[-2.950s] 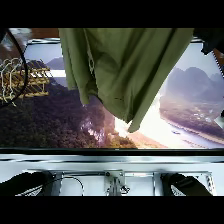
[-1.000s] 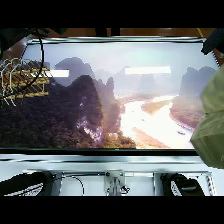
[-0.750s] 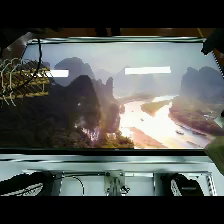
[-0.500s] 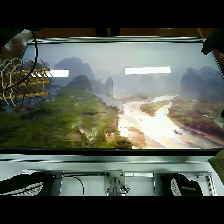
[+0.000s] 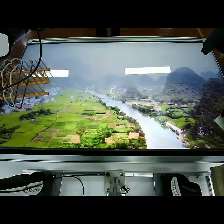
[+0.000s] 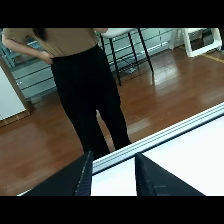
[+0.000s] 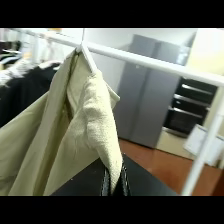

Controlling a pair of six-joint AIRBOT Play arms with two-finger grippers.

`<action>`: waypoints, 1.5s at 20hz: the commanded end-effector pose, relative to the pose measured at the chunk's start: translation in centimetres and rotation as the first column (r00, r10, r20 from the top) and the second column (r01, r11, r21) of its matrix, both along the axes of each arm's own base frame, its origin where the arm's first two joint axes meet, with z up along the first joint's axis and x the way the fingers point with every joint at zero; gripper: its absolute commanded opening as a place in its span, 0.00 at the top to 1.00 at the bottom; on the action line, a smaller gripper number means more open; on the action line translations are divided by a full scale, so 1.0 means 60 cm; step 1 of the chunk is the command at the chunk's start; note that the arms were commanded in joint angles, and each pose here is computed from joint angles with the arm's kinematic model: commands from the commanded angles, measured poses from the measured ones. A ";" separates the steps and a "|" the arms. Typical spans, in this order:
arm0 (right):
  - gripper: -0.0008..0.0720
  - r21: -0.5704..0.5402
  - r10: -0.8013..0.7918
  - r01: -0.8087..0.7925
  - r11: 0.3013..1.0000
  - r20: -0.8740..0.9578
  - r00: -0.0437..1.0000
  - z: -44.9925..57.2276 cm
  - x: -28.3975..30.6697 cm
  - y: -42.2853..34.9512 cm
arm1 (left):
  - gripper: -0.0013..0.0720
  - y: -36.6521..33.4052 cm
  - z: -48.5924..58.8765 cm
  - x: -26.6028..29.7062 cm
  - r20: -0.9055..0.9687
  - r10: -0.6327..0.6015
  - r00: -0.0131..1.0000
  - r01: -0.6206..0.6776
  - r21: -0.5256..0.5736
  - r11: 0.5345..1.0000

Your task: Fold the shirts.

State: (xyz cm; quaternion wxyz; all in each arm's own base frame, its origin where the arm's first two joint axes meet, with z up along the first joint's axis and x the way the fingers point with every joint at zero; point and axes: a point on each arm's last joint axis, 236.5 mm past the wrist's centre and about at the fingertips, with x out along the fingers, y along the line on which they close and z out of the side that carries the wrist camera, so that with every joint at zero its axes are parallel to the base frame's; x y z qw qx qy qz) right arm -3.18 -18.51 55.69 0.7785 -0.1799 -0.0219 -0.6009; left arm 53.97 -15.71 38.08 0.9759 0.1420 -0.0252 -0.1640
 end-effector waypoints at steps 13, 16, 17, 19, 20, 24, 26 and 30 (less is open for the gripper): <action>0.89 -0.031 -0.262 0.260 0.965 -0.114 0.958 0.014 0.122 -0.089 | 0.52 0.004 0.003 0.005 0.014 0.007 1.000 -0.007 -0.006 1.000; 0.89 0.058 -0.289 0.292 0.955 -0.065 0.955 -0.024 0.186 -0.139 | 0.53 0.003 0.003 0.004 0.013 0.006 1.000 -0.006 -0.009 1.000; 0.89 0.070 -0.300 0.305 0.950 -0.082 0.951 -0.034 0.200 -0.152 | 0.53 0.003 0.003 0.004 0.010 0.006 1.000 -0.006 -0.018 1.000; 0.89 0.074 -0.335 0.342 0.937 -0.087 0.938 -0.043 0.210 -0.172 | 0.53 0.003 0.003 0.004 0.005 0.006 1.000 -0.006 -0.034 0.999; 0.89 0.077 -0.356 0.360 0.930 -0.060 0.933 -0.044 0.208 -0.185 | 0.53 0.003 0.003 0.004 0.005 0.005 1.000 -0.005 -0.034 0.999; 0.89 0.066 -0.398 0.398 0.915 -0.024 0.917 -0.050 0.213 -0.233 | 0.53 0.003 0.003 0.004 0.005 0.005 1.000 -0.005 -0.034 0.999; 0.89 0.065 -0.393 0.395 0.916 -0.044 0.919 -0.061 0.228 -0.261 | 0.53 0.003 0.003 0.004 0.004 0.005 1.000 -0.005 -0.034 0.999; 0.89 0.077 -0.421 0.423 0.903 -0.035 0.906 -0.087 0.238 -0.320 | 0.53 0.001 0.003 0.004 -0.011 0.003 1.000 -0.004 -0.075 0.997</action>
